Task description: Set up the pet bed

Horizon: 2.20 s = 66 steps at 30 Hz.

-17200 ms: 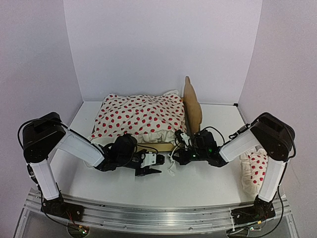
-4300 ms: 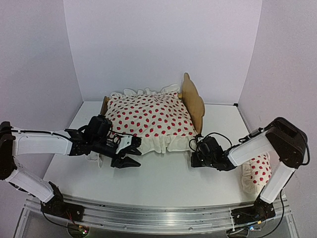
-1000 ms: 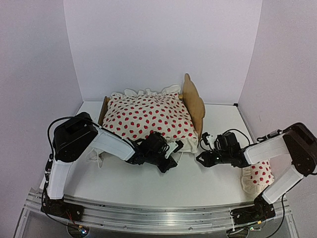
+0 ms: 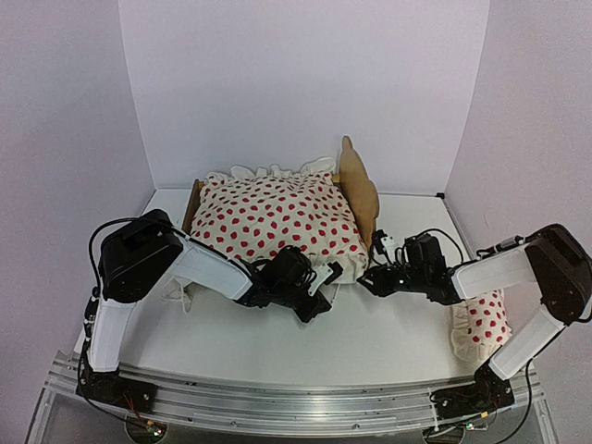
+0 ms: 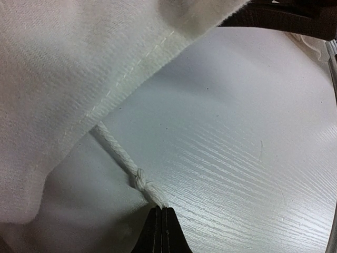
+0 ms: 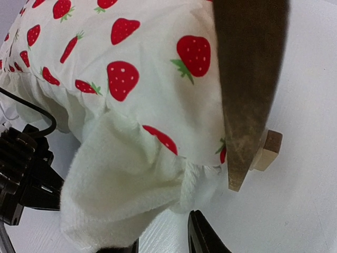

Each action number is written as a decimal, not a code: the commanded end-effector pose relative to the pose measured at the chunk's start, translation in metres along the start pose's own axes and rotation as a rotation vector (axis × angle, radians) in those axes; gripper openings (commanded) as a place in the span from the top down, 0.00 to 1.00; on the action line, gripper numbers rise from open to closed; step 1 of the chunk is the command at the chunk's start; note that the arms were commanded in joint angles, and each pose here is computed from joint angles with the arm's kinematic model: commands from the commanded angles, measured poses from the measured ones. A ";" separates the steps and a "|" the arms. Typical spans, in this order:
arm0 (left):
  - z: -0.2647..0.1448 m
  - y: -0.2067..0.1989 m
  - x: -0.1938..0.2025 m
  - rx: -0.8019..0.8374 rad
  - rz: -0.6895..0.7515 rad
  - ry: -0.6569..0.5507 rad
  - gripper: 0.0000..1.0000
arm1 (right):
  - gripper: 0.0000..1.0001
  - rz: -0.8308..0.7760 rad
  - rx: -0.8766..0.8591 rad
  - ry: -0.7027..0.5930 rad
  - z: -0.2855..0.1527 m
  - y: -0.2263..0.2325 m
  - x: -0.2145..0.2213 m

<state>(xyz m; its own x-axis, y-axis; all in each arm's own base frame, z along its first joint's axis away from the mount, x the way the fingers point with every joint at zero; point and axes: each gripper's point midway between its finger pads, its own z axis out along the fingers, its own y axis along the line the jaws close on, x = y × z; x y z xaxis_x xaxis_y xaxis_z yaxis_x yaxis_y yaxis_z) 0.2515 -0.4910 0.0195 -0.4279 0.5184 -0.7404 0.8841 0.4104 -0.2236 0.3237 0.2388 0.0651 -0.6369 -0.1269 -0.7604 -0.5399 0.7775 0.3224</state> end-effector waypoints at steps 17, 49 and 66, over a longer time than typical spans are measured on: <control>0.006 0.009 0.000 -0.013 0.057 -0.016 1.00 | 1.00 0.084 0.008 0.022 -0.020 0.008 -0.010; -0.033 -0.016 -0.120 -0.081 0.532 -0.479 0.47 | 0.76 0.115 -0.011 0.049 -0.007 0.012 -0.024; -0.011 0.010 -0.131 -0.225 0.605 -0.515 0.96 | 0.73 0.166 0.017 0.080 -0.010 0.007 -0.008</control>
<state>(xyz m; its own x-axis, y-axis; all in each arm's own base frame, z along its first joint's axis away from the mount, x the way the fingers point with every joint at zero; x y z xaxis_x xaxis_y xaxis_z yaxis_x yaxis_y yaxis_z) 0.3021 -0.5423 0.0867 0.2342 0.3721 -0.8982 0.8975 0.2724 0.3468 0.3199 0.2409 0.0772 -0.7569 -0.0586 -0.6509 -0.4311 0.7934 0.4298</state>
